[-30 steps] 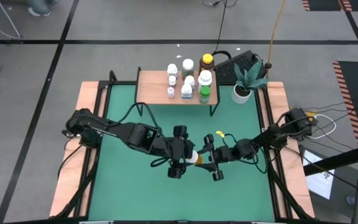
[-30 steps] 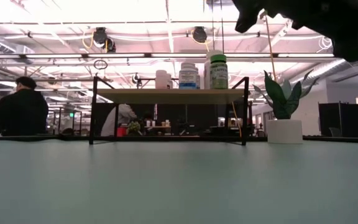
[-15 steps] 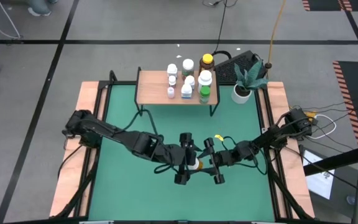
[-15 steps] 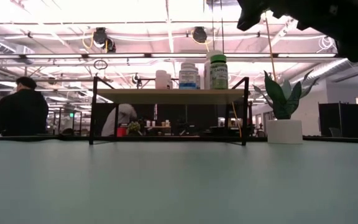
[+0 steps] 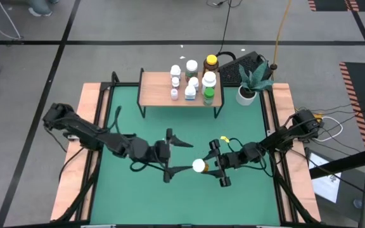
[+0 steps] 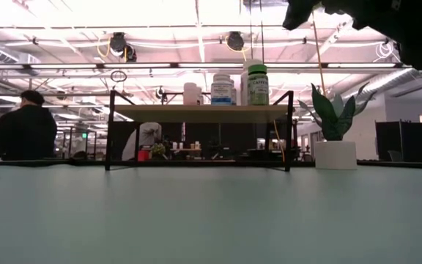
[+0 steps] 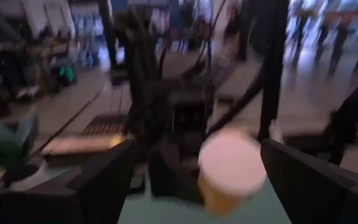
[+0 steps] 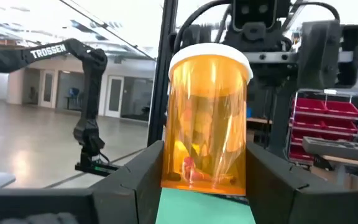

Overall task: Pick and place medicine bottles onto shelf by color
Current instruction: Put the orange pill bottle on the shelf

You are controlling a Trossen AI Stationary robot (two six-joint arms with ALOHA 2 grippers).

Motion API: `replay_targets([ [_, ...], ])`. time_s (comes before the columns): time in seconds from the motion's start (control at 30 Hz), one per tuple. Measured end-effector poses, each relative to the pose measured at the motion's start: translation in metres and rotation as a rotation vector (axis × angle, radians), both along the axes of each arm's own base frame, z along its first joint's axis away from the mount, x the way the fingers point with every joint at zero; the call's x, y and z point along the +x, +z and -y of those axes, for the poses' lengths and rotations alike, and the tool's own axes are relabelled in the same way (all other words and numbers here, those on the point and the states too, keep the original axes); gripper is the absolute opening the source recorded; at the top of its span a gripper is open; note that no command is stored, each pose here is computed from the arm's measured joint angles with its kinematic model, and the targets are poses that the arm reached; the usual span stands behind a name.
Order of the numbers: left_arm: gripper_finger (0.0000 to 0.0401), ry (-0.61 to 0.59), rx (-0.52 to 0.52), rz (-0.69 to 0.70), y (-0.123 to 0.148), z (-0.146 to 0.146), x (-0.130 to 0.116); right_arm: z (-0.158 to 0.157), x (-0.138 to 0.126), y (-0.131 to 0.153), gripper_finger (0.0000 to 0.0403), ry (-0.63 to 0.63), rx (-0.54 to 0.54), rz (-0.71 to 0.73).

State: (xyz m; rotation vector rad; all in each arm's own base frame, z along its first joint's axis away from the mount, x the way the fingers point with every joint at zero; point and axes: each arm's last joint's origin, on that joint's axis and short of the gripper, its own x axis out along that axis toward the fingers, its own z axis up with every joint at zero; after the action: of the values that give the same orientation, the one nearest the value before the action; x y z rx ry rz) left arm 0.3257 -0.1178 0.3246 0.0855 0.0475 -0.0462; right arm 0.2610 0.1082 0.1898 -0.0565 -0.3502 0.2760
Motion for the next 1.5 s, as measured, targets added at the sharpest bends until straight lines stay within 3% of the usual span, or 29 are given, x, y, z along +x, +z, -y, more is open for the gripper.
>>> replay_targets([
  [0.2, 0.0349, -0.036, -0.076, 0.089, -0.037, -0.009, 0.011, 0.002, 0.003, 0.001, 0.018, -0.013, 0.002, 0.002],
  [0.7, 0.0349, -0.141, -0.055, 0.102, -0.043, -0.005, 0.023, 0.002, 0.003, 0.002, 0.018, -0.027, 0.008, 0.002],
  [1.0, 0.0349, -0.224, 0.101, 0.097, -0.047, 0.006, 0.02, 0.002, 0.003, 0.002, 0.018, -0.032, 0.03, 0.002],
  [1.5, 0.0349, -0.185, 0.08, 0.132, -0.042, -0.005, 0.023, 0.003, 0.003, 0.003, 0.018, -0.034, 0.038, 0.002],
])
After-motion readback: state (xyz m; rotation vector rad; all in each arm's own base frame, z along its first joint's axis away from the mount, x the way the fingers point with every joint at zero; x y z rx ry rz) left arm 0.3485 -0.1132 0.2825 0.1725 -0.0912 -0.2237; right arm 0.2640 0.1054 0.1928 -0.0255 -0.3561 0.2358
